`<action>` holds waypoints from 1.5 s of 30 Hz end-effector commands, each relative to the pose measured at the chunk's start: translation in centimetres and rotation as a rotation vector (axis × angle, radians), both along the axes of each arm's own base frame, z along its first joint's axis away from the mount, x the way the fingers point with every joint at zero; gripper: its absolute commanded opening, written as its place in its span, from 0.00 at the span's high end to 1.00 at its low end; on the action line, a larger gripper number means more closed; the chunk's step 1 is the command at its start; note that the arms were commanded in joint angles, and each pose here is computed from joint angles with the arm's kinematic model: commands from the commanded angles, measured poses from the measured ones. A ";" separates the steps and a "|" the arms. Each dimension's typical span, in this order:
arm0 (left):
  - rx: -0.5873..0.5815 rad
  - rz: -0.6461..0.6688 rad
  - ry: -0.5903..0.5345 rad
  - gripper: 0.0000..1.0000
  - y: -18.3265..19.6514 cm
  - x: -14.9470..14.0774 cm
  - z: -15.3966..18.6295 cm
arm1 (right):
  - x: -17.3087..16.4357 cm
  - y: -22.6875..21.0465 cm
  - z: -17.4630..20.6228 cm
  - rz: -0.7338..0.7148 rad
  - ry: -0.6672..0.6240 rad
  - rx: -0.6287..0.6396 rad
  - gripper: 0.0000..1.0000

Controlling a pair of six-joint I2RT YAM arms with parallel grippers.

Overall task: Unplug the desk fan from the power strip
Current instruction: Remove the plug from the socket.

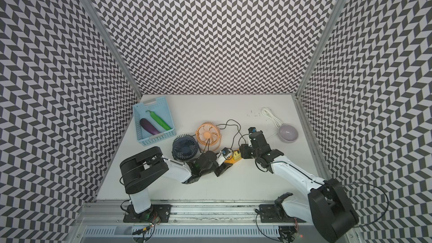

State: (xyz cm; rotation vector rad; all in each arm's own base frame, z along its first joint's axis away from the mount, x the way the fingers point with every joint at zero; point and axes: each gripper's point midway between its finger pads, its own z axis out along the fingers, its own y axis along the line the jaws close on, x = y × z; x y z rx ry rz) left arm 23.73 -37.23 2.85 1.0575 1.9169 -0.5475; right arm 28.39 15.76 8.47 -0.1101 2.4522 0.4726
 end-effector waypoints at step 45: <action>0.001 -0.016 0.006 0.77 0.4 -0.5 0.3 | 0.3 -0.6 0.0 -0.047 -0.030 -0.011 0.59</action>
